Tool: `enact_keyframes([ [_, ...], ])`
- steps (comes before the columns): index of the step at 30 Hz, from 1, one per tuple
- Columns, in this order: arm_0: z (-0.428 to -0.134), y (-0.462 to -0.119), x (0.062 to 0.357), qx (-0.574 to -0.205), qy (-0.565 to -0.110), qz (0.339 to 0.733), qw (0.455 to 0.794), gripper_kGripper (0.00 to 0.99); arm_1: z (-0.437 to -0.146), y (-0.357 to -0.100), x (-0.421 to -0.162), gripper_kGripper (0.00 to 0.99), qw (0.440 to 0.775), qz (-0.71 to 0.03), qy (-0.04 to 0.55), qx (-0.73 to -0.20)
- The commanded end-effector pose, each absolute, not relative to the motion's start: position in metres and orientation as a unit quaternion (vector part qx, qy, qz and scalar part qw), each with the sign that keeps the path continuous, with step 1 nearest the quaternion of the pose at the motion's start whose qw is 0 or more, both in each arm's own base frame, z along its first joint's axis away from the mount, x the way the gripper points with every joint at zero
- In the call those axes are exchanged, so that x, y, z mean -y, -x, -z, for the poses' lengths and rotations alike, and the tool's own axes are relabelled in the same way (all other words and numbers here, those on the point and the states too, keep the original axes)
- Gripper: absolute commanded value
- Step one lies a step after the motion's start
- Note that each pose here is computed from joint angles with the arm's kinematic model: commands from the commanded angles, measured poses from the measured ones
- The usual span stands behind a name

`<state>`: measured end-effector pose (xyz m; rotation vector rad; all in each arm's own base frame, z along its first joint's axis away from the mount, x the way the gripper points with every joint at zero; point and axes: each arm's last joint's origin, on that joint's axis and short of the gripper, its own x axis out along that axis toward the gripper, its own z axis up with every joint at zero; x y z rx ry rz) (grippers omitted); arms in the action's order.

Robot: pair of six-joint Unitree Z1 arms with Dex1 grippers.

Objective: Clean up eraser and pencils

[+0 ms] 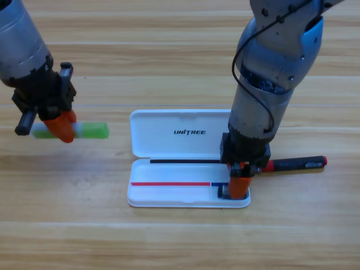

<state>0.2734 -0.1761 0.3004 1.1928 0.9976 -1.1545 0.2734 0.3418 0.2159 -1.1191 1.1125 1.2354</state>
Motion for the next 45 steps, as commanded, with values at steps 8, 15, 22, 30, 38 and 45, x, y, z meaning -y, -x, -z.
enact_keyframes([
  [8,-0.312,-0.27,0.192,-0.421,-0.509,0.485,0.573,0.0,-0.247,-0.245,-0.312,0.99,0.531,-0.524,0.464,-0.477],
  [15,-0.324,-0.253,0.24,-0.399,-0.51,0.499,0.575,0.0,-0.257,-0.251,-0.25,0.988,0.531,-0.513,0.456,-0.497],
  [22,-0.301,-0.244,0.298,-0.405,-0.5,0.526,0.556,0.0,-0.222,-0.297,-0.237,0.976,0.517,-0.502,0.476,-0.504],
  [30,-0.248,-0.252,0.338,-0.44,-0.487,0.548,0.519,0.0,-0.19,-0.329,-0.247,0.922,0.508,-0.504,0.487,-0.501],
  [38,-0.21,-0.261,0.35,-0.468,-0.486,0.546,0.496,0.0,-0.165,-0.353,-0.241,0.836,0.501,-0.497,0.492,-0.509],
  [45,-0.207,-0.263,0.353,-0.47,-0.483,0.55,0.494,0.0,-0.152,-0.352,-0.234,0.709,0.484,-0.501,0.491,-0.523],
])
